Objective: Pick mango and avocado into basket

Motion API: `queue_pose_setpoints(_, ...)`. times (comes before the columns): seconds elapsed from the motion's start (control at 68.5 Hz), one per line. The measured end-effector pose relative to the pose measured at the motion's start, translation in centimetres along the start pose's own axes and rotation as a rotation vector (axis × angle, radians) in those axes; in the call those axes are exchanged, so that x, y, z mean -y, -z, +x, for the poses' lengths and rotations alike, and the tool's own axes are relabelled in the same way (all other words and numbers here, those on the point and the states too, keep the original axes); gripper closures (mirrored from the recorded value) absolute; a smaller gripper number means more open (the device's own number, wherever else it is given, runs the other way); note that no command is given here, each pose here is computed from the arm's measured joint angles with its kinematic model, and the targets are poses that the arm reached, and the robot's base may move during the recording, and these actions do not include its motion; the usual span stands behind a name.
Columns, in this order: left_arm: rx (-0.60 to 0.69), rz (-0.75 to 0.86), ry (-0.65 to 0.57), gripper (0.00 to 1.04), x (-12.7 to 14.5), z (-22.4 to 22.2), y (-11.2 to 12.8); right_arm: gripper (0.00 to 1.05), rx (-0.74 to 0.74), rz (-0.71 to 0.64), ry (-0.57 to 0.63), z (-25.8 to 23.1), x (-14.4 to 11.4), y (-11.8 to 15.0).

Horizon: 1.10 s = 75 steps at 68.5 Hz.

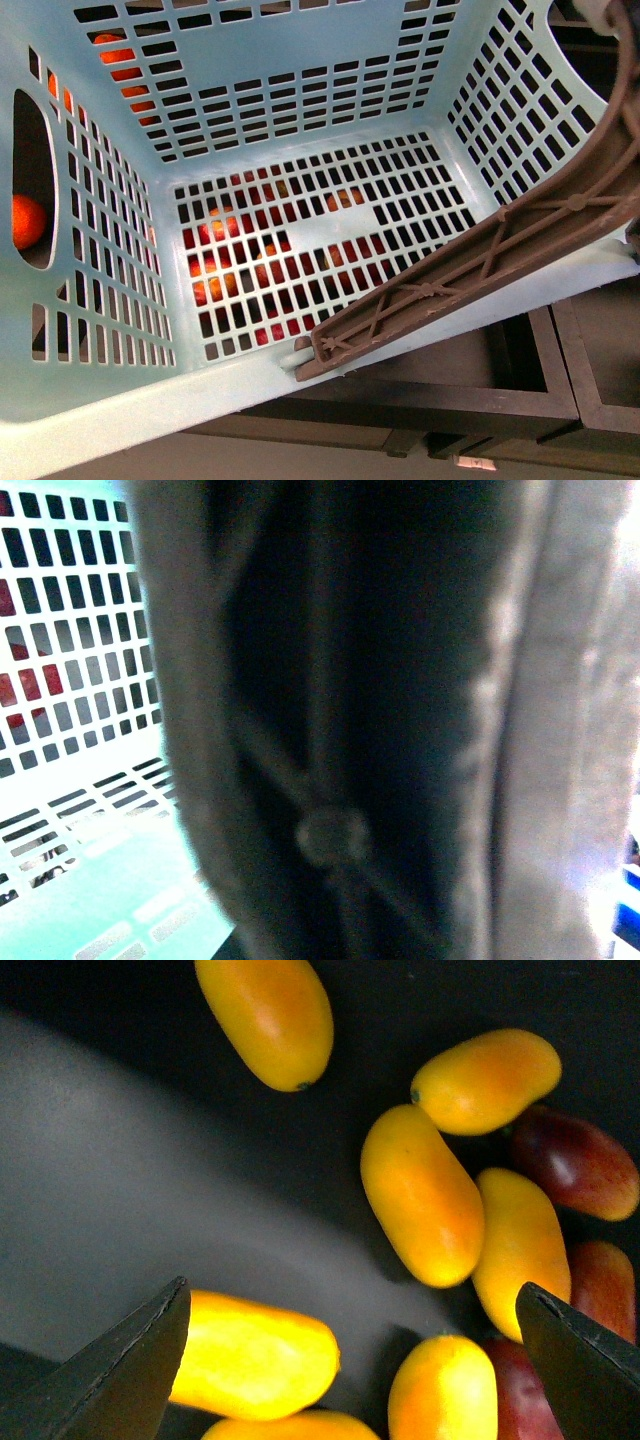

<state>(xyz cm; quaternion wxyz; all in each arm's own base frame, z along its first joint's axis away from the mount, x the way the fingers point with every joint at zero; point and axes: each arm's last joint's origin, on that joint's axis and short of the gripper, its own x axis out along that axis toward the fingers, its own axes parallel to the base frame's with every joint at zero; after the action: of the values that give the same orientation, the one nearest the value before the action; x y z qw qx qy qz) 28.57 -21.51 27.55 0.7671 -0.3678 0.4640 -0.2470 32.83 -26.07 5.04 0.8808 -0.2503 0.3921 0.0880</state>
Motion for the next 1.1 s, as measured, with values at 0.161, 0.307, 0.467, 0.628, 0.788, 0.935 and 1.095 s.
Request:
queue_pose_setpoints(0.161, 0.000, 0.000, 0.000, 0.92, 0.0, 0.0, 0.0, 0.09, 0.020, -0.045, -0.072, 3.1, -1.1, -1.0)
queue_pose_setpoints(0.307, 0.000, 0.000, 0.000, 0.92, 0.0, 0.0, 0.0, 0.09, 0.019, -0.082, -0.108, 6.0, -2.5, -1.7)
queue_pose_setpoints(0.467, 0.000, 0.000, 0.000, 0.92, 0.0, 0.0, 0.0, 0.09, 0.026, -0.094, -0.150, 8.5, -3.5, -2.7)
queue_pose_setpoints(0.628, 0.000, 0.000, 0.000, 0.92, 0.0, 0.0, 0.0, 0.09, 0.025, -0.100, -0.173, 9.9, -3.3, -3.6)
queue_pose_setpoints(0.788, 0.001, 0.000, 0.000, 0.92, 0.0, 0.0, 0.0, 0.09, 0.025, -0.104, -0.172, 11.6, -2.5, -4.2)
queue_pose_setpoints(0.935, 0.000, 0.000, 0.000, 0.92, 0.0, 0.0, 0.0, 0.09, 0.012, -0.102, -0.184, 13.0, -1.9, -4.6)
queue_pose_setpoints(1.095, 0.000, 0.000, 0.000, 0.92, 0.0, 0.0, 0.0, 0.09, 0.006, -0.107, -0.186, 14.2, -1.3, -5.1)
